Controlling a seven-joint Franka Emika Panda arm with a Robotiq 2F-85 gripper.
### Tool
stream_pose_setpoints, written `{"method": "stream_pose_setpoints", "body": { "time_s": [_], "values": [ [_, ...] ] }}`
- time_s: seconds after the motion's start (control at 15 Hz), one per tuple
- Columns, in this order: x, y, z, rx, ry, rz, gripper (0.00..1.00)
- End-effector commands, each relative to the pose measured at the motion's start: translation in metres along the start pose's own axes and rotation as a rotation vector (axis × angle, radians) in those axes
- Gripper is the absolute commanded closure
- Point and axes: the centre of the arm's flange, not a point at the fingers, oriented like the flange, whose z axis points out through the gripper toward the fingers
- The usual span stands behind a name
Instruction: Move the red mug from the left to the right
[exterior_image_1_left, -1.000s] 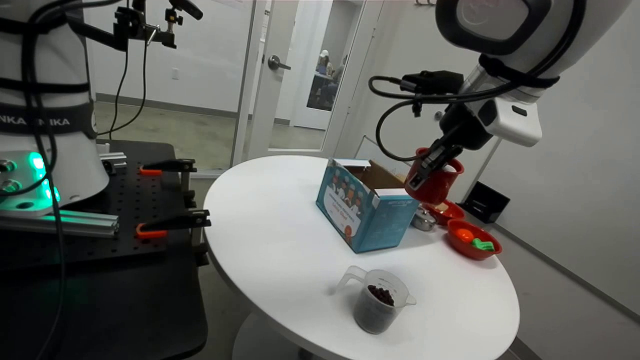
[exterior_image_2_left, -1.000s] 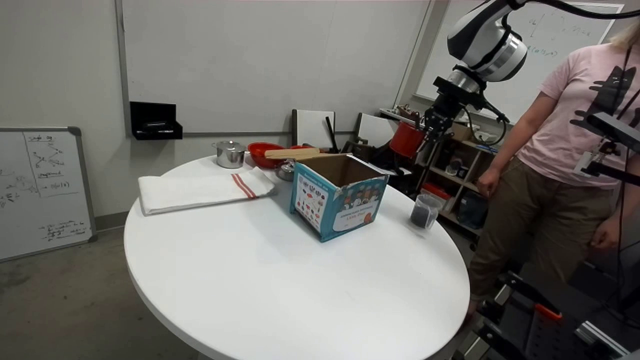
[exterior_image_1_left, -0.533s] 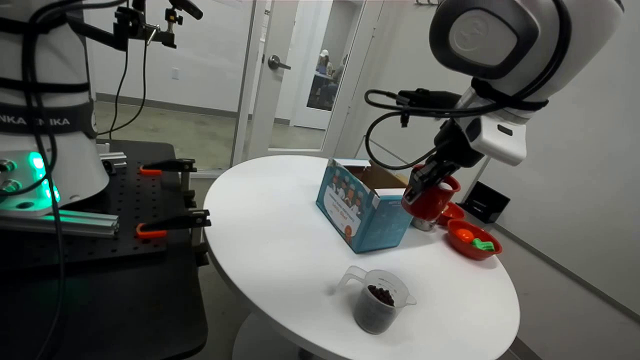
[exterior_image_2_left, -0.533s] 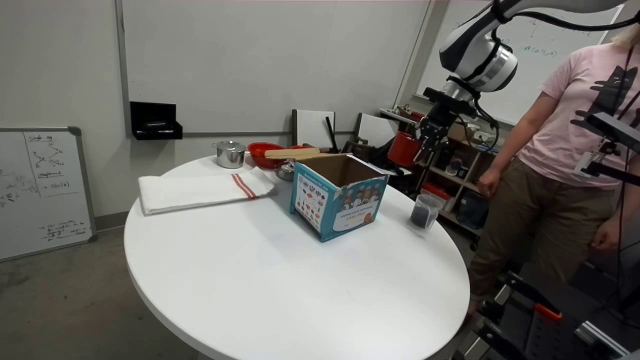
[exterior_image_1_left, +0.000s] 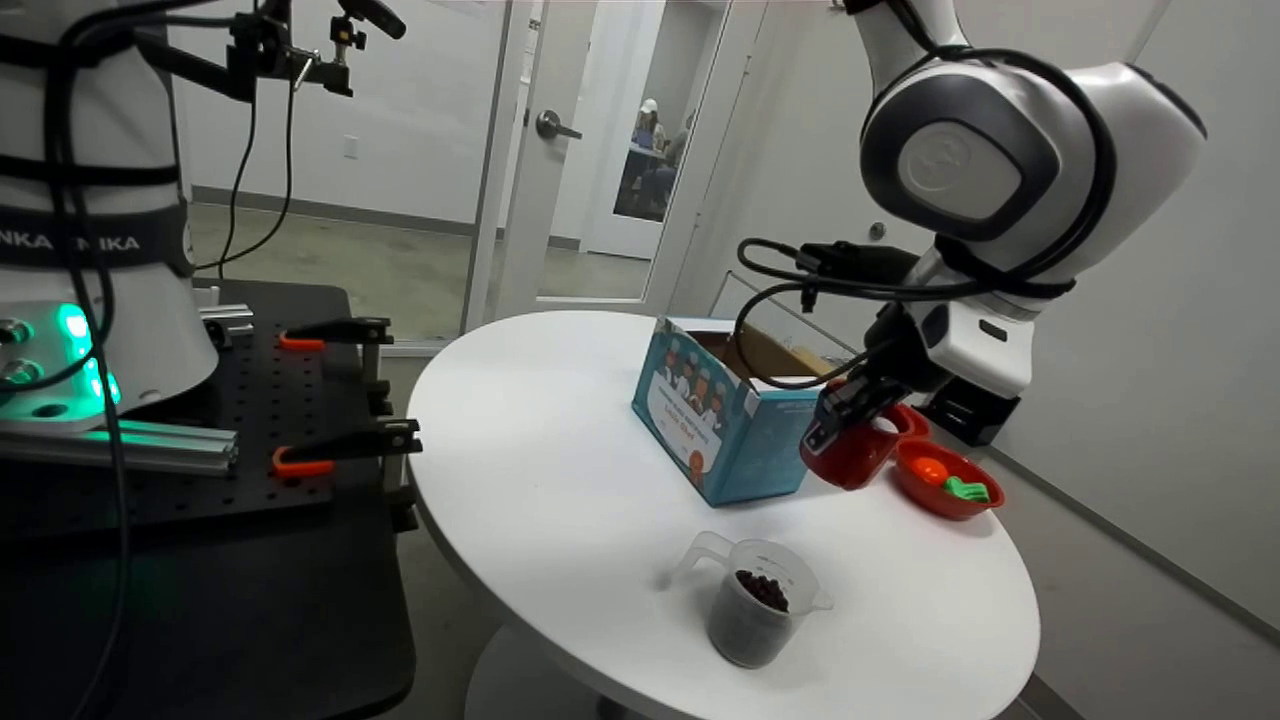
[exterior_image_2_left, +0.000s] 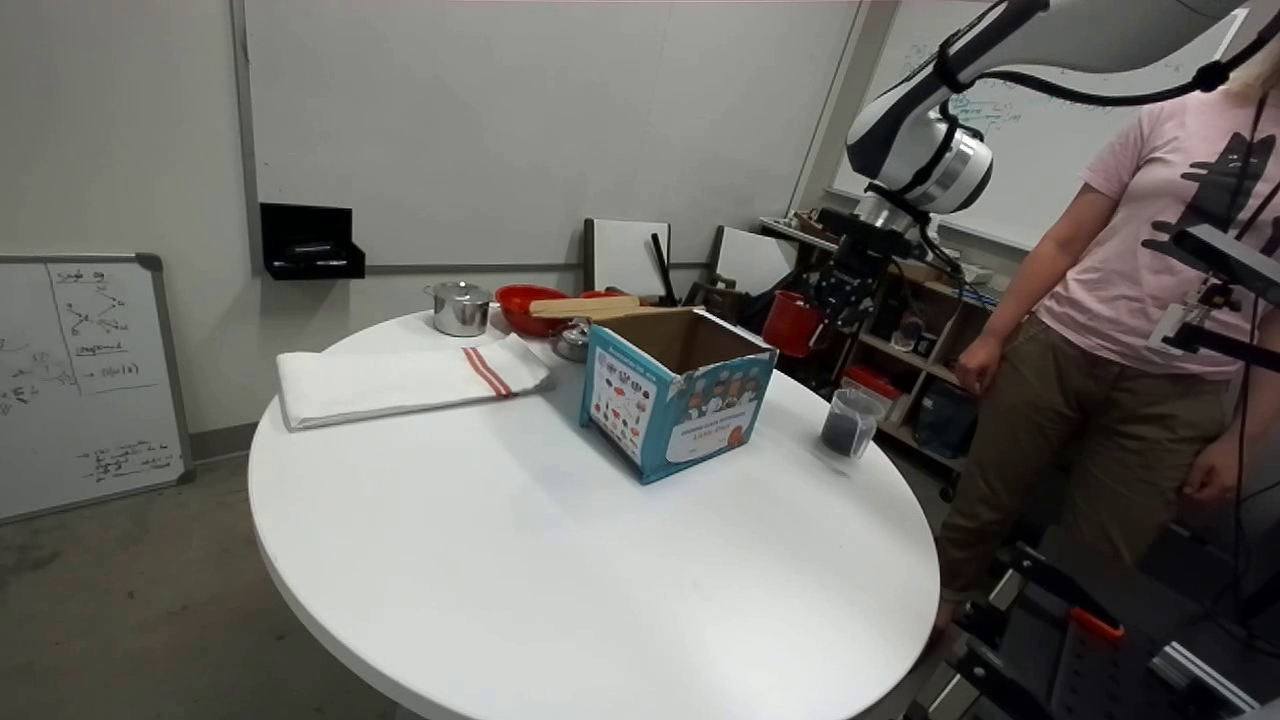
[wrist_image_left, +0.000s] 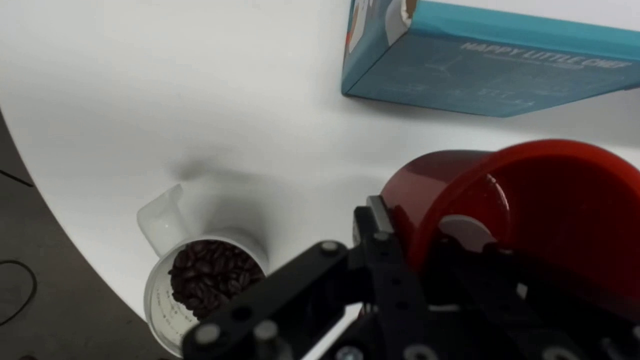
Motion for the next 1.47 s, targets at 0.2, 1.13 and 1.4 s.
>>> {"method": "stream_pose_setpoints", "body": {
  "time_s": [0.2, 1.13, 1.4],
  "values": [
    [0.028, -0.028, 0.037, -0.029, 0.017, 0.029, 0.98],
    [0.061, -0.046, 0.107, -0.074, 0.001, 0.029, 0.98],
    [0.065, -0.045, 0.118, -0.075, 0.006, 0.028, 0.98]
  ]
}}
